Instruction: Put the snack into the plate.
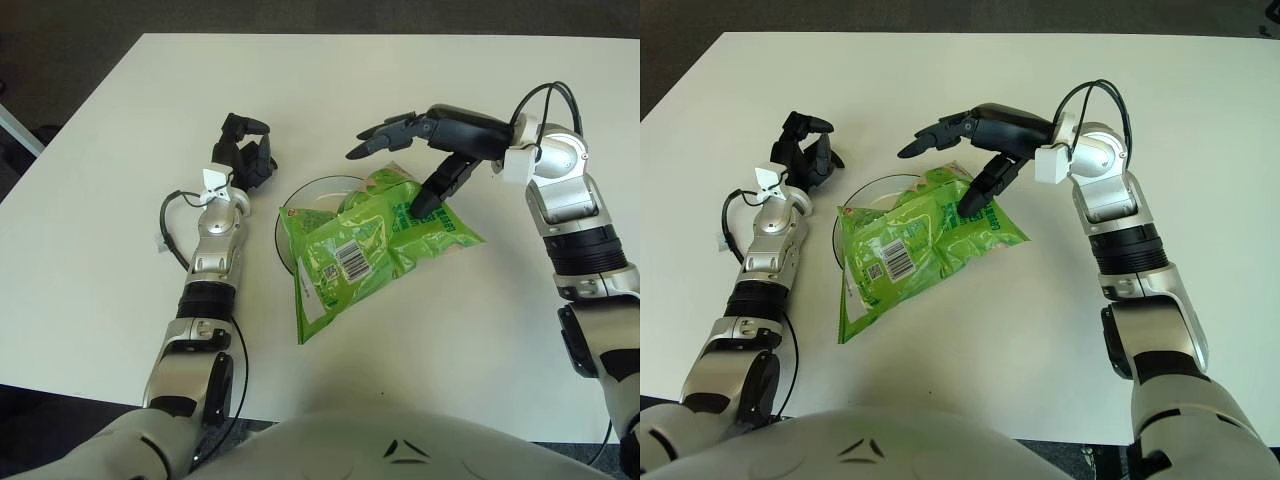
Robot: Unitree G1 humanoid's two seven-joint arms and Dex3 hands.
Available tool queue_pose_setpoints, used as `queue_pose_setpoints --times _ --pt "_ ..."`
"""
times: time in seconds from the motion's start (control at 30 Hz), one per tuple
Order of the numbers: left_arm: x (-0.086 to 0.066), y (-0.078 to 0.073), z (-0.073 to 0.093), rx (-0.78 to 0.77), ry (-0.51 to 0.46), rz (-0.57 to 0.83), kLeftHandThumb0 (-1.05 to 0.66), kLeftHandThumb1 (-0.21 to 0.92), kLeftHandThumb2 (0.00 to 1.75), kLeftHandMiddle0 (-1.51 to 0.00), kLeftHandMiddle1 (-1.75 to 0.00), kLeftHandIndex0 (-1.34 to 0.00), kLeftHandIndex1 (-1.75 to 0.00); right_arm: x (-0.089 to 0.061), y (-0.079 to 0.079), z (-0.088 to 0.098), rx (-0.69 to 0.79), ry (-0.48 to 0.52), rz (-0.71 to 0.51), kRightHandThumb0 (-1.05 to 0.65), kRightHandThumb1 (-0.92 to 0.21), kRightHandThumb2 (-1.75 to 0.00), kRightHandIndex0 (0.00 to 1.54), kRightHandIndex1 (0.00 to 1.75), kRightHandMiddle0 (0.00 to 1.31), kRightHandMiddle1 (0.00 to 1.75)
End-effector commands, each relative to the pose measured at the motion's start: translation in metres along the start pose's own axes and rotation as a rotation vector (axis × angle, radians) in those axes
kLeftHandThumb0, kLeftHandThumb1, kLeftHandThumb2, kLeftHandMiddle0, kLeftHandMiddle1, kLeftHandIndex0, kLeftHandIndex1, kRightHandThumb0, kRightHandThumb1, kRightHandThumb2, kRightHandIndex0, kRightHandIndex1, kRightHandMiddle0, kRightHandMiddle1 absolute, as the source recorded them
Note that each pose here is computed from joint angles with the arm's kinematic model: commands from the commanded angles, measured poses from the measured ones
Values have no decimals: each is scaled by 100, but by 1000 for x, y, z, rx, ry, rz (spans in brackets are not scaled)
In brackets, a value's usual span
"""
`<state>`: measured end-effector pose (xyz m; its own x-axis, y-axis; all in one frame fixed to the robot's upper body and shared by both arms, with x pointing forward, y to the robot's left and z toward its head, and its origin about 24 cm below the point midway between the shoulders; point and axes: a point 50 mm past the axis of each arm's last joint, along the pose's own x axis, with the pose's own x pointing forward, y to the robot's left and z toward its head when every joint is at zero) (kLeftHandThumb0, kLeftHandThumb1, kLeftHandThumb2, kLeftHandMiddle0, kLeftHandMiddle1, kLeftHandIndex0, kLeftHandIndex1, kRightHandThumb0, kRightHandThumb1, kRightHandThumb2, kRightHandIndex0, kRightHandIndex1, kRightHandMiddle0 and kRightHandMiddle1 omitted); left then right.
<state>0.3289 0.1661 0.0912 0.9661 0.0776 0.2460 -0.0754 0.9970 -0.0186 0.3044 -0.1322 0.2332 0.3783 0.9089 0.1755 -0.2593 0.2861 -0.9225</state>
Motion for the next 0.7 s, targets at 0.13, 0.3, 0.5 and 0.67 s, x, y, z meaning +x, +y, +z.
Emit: queue_pose_setpoints --times 0.13,0.3,0.5,0.67 --pt "-27 -3 -37 -30 122 12 -37 76 72 -81 -175 -30 -175 -10 -26 -4 -43 40 -128 -39 -92 -2 37 0 51 5" --pt "-27 -3 -38 -27 117 11 -37 76 73 -82 -175 -30 -175 -12 -37 -9 -91 69 -162 -41 -92 -4 38 1 53 6" --pt "-27 -3 -38 -25 110 10 -37 76 73 -83 -175 -30 -175 -14 -45 -12 -115 80 -202 -45 -92 -6 40 1 54 6" --pt "-27 -2 -39 -23 104 8 -37 75 74 -83 -175 -31 -175 -25 -56 -20 -67 141 -313 -45 -92 -5 43 2 58 7"
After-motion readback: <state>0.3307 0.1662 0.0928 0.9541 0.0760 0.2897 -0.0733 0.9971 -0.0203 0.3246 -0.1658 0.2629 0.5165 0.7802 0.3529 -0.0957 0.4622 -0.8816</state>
